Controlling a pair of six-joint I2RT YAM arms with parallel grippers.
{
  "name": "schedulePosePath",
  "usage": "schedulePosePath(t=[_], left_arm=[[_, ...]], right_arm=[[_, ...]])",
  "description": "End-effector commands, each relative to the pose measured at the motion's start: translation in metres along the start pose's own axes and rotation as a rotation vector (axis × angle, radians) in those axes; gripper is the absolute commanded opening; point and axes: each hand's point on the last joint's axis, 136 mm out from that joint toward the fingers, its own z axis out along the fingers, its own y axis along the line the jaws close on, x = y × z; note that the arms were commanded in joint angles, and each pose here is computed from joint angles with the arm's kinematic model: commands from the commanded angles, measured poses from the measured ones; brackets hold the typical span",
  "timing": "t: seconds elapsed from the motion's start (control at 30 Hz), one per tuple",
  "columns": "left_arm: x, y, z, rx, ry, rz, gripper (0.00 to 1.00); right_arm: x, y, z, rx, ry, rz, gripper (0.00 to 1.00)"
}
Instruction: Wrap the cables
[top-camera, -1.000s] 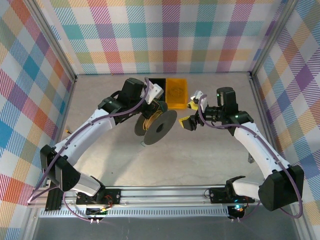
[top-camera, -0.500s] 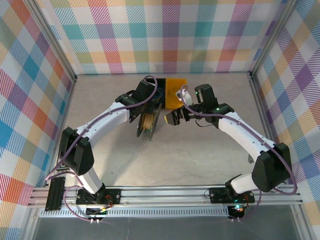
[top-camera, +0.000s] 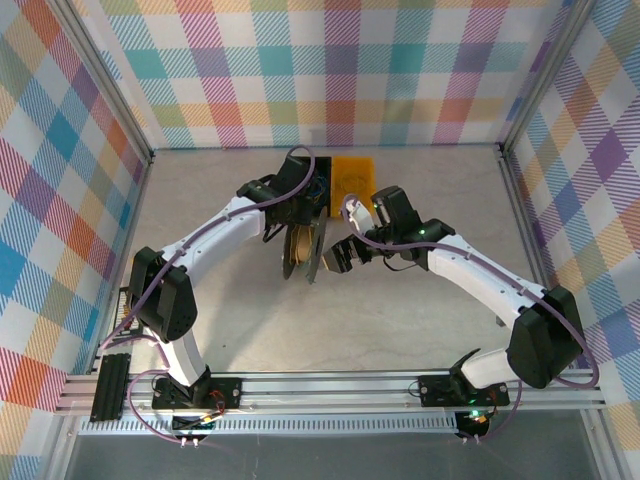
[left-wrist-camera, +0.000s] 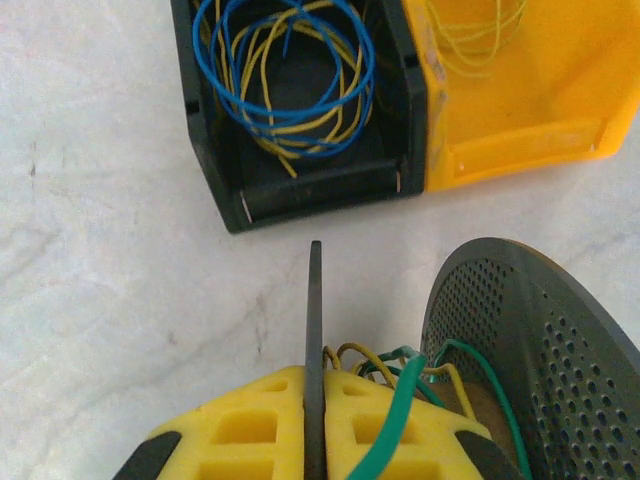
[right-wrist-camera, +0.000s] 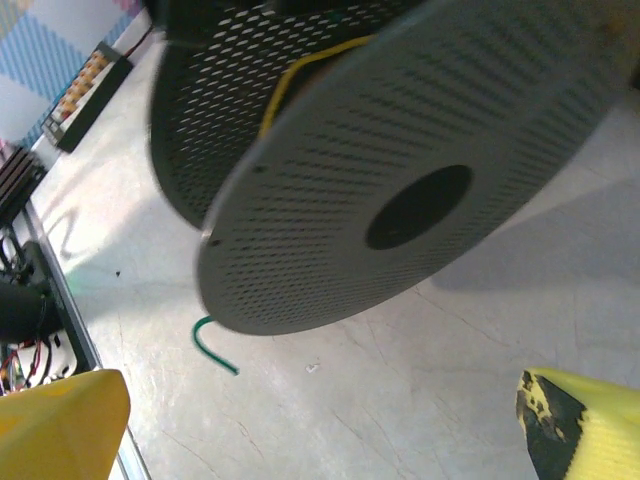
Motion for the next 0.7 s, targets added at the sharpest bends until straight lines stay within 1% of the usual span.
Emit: schedulePosePath(t=[0.0, 0.1, 0.17, 0.27, 0.3, 0.4, 0.53, 0.6, 0.67], left_arm=[[0.003, -0.001, -0.012, 0.034, 0.032, -0.063, 0.00], [0.010, -0.007, -0.015, 0.090, 0.017, -0.076, 0.00], [0.012, -0.011, -0.020, 0.129, -0.001, -0.087, 0.00], [0.012, -0.008, -0.033, 0.129, -0.002, -0.098, 0.00], [0.011, -0.008, -0.037, 0.134, -0.001, -0.095, 0.00], [0.011, -0.027, -0.056, 0.243, -0.026, -0.041, 0.00], [0.015, -0.045, -0.091, 0.411, -0.082, 0.072, 0.00], [0.019, -0.054, -0.113, 0.512, -0.111, 0.152, 0.00], [0.025, -0.062, -0.135, 0.617, -0.131, 0.217, 0.00]], right_arm=[[-0.017, -0.001, -0.012, 0.041, -0.046, 0.112, 0.99], [-0.020, 0.003, -0.016, 0.023, -0.076, 0.108, 0.99], [-0.018, 0.006, -0.018, 0.012, -0.068, 0.104, 0.99], [-0.015, 0.018, -0.029, -0.025, -0.073, 0.120, 0.99], [-0.013, 0.018, -0.035, -0.014, -0.077, 0.134, 0.99], [-0.008, 0.018, -0.058, 0.047, -0.089, 0.126, 0.99], [-0.002, 0.033, -0.083, 0.032, -0.119, -0.047, 0.99], [0.006, 0.048, -0.087, -0.047, -0.138, -0.175, 0.99], [0.009, 0.060, -0.092, -0.100, -0.184, -0.296, 0.99]])
